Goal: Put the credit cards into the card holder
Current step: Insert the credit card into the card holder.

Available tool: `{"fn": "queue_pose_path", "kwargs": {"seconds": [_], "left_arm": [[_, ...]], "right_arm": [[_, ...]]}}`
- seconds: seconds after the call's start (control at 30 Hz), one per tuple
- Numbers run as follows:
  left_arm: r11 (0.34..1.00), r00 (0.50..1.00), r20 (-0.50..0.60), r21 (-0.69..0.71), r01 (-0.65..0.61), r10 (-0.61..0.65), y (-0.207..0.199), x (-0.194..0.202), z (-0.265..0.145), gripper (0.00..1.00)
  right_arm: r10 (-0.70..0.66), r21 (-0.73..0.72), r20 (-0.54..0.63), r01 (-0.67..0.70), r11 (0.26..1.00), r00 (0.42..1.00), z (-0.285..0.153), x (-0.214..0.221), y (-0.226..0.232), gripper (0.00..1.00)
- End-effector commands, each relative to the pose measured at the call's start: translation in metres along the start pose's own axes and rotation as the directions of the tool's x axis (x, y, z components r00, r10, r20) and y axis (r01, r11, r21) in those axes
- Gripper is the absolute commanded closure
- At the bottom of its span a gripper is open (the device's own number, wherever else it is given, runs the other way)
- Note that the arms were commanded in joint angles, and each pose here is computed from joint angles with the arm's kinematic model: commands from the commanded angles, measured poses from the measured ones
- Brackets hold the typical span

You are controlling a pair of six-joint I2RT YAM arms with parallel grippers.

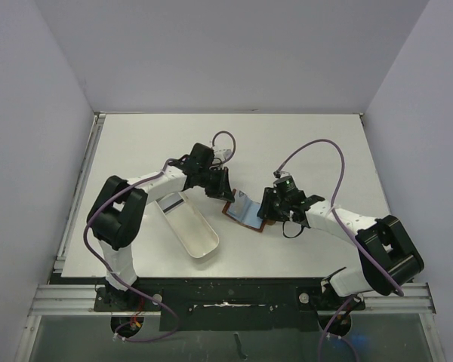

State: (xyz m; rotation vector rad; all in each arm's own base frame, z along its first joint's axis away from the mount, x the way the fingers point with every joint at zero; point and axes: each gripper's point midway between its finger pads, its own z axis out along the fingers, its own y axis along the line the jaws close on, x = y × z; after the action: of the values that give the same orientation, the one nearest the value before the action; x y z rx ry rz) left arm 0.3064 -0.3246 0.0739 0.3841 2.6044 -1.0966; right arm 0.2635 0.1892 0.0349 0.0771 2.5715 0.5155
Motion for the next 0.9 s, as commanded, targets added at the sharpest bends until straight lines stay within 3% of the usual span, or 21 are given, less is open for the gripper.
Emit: {"fn": "queue_pose_path", "kwargs": {"seconds": [0.0,0.87], "left_arm": [[0.998,0.998,0.011,0.001,-0.069,0.069,-0.005,-0.013,0.000,1.00],[0.992,0.999,-0.046,0.122,-0.008,0.013,-0.023,0.004,0.012,1.00]], "right_arm": [[0.005,0.020,0.054,-0.006,1.000,0.999,-0.003,-0.012,-0.005,0.65],[0.010,0.065,0.044,-0.013,0.998,0.999,0.004,-0.005,-0.017,0.70]]}}
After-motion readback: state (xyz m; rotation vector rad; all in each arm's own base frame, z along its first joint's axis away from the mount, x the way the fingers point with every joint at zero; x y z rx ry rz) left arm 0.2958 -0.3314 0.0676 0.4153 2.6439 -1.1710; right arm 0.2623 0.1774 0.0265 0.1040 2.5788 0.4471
